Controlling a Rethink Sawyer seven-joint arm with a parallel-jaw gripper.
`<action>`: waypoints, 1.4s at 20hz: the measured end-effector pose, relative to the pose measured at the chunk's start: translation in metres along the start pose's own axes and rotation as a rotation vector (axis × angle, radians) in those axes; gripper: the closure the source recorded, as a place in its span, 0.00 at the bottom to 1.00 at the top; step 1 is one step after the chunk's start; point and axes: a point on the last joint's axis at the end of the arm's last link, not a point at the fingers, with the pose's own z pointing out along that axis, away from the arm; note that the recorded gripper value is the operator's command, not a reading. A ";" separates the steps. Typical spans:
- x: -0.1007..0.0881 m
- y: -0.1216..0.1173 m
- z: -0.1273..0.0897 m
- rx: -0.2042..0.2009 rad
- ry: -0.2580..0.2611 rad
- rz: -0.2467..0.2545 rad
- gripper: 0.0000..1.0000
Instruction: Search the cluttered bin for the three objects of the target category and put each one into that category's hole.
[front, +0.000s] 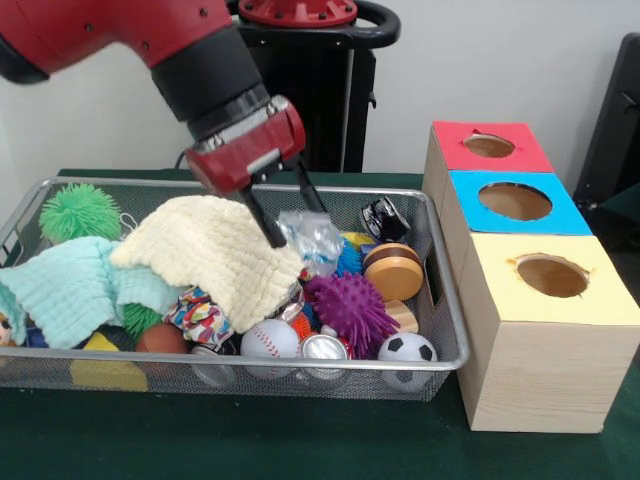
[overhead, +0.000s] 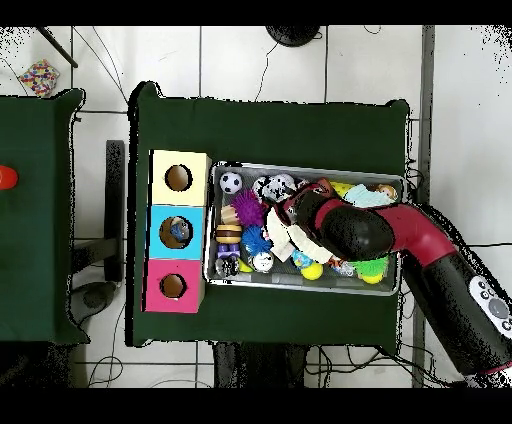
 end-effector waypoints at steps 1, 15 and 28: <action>-0.002 0.003 -0.006 -0.002 -0.002 -0.004 1.00; -0.008 0.064 -0.053 -0.048 0.031 -0.077 1.00; 0.001 0.126 -0.062 -0.056 0.055 -0.171 1.00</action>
